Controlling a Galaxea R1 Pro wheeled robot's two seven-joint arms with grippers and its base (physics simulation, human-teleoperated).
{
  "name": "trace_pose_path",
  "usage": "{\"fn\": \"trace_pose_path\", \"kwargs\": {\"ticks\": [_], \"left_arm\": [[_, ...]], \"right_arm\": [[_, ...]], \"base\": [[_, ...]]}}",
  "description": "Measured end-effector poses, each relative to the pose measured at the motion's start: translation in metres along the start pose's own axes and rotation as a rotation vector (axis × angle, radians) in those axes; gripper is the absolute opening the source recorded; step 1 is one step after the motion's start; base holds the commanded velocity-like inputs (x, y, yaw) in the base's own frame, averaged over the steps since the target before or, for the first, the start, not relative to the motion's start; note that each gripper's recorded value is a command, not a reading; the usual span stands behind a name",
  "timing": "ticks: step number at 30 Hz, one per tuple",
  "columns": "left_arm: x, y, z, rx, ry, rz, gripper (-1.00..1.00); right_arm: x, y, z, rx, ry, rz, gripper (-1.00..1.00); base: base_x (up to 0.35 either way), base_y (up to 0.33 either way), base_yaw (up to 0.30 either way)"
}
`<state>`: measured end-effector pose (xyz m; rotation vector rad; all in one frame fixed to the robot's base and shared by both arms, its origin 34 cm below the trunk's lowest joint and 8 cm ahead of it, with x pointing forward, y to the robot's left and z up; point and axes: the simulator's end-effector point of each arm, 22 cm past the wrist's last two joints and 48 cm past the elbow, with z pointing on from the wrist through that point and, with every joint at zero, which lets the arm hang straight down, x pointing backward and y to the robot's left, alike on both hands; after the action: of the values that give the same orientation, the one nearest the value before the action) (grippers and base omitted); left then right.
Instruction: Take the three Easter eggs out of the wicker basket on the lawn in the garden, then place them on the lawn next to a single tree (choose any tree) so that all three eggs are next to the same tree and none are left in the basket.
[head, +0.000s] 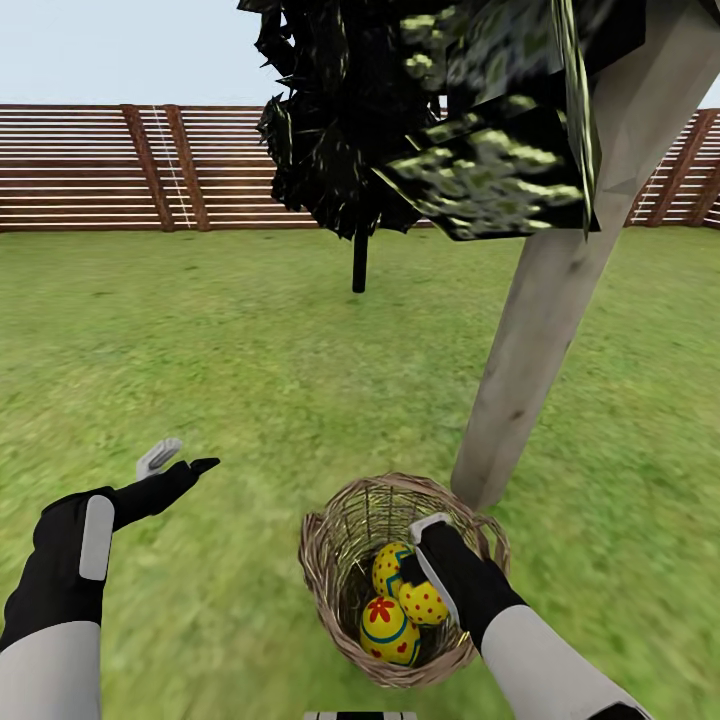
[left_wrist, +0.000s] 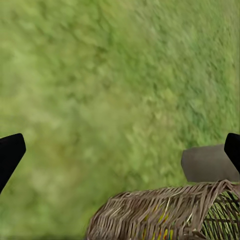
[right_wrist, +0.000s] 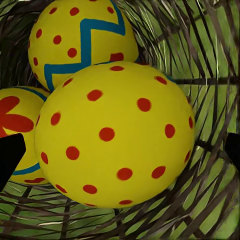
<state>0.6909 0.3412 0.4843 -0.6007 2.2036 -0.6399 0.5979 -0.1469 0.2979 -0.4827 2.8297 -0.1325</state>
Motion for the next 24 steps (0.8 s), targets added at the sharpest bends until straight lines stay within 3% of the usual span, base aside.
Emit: {"fn": "trace_pose_path", "kwargs": {"ticks": [2, 24], "left_arm": [[0.000, 0.000, 0.000, 0.000, 0.001, 0.000, 1.00], [0.034, 0.036, 0.031, -0.054, 0.072, -0.025, 1.00]], "right_arm": [[-0.001, -0.004, 0.001, 0.020, -0.008, 0.001, 1.00], [0.027, 0.007, 0.042, -0.002, 0.062, -0.010, 1.00]], "base": [[0.000, 0.000, 0.000], [0.000, 0.000, 0.000]]}}
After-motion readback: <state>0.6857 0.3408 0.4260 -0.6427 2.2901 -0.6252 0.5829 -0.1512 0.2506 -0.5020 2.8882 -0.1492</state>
